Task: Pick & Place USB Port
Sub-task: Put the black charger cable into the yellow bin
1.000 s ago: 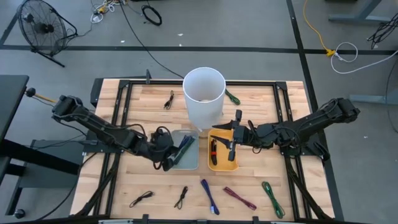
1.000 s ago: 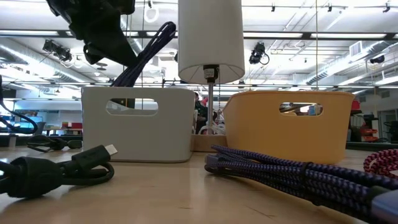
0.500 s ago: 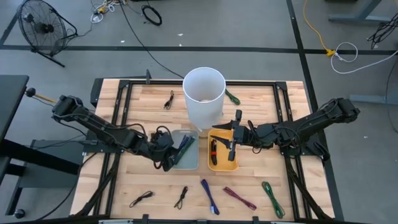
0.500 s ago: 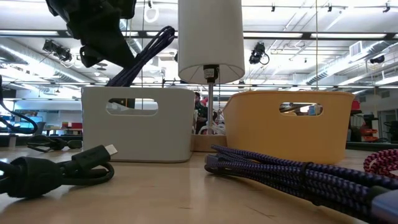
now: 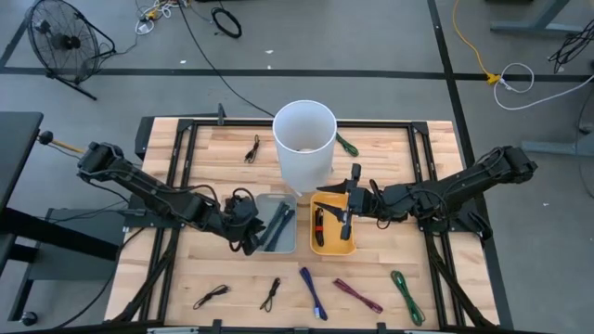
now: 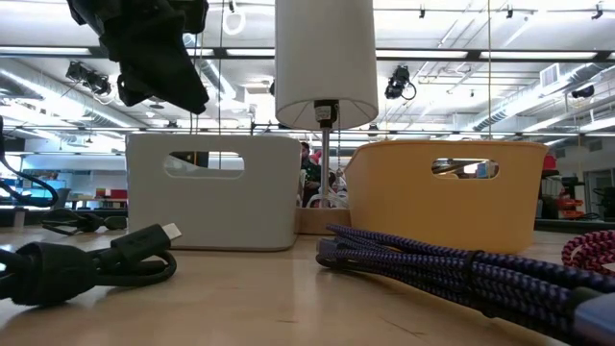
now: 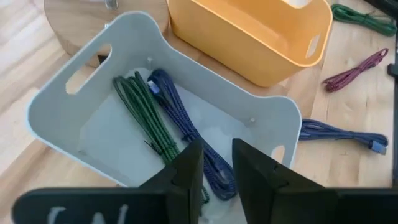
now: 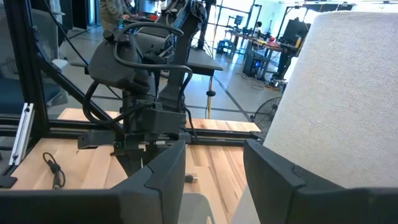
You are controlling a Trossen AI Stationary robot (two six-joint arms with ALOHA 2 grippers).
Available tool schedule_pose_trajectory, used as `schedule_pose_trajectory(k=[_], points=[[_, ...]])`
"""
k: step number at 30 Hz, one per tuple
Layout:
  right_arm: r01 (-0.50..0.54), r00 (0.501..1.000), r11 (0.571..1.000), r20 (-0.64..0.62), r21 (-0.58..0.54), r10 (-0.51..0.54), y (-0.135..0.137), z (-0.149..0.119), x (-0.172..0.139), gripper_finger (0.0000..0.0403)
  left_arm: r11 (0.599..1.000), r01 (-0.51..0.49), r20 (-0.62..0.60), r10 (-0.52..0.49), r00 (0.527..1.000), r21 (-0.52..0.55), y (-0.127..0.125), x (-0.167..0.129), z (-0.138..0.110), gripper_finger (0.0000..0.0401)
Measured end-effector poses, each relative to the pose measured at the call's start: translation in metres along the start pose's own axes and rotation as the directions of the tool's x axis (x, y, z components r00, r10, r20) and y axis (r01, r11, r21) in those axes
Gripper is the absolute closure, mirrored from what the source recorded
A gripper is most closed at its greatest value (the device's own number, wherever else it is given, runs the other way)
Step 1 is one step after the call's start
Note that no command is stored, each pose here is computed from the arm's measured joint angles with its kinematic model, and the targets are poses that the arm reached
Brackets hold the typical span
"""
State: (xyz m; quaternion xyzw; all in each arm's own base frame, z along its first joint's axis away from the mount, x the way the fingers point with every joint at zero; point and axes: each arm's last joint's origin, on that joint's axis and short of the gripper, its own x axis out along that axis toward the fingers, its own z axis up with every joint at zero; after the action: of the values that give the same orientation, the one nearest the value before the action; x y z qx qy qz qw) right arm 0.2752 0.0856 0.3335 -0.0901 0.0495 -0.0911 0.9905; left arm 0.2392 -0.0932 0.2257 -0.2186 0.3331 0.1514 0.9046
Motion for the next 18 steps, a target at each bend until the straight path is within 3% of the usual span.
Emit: schedule_pose_trajectory(k=[7, 12, 15, 18], points=[[-0.001, 1.0, 1.0, -0.005, -0.003, 0.001, 0.0, -0.001, 0.0, 0.024, 0.997, -0.037, -0.014, 0.038, 0.999, 0.071, 0.005, -0.004, -0.001, 0.0305], [-0.002, 1.0, 1.0, -0.011, -0.006, 0.002, 0.0, -0.001, 0.0, 0.024, 0.983, -0.168, -0.111, 0.175, 0.978, 0.074, 0.025, -0.013, -0.006, 0.0305], [-0.002, 1.0, 1.0, -0.014, -0.008, 0.002, 0.0, -0.002, 0.0, 0.024, 0.942, -0.329, -0.214, 0.335, 0.918, 0.063, 0.044, -0.022, -0.015, 0.0305], [-0.002, 1.0, 1.0, -0.014, -0.008, 0.002, 0.0, -0.002, 0.0, 0.024, 0.873, -0.483, -0.297, 0.478, 0.827, 0.06, 0.059, -0.032, -0.023, 0.0305]])
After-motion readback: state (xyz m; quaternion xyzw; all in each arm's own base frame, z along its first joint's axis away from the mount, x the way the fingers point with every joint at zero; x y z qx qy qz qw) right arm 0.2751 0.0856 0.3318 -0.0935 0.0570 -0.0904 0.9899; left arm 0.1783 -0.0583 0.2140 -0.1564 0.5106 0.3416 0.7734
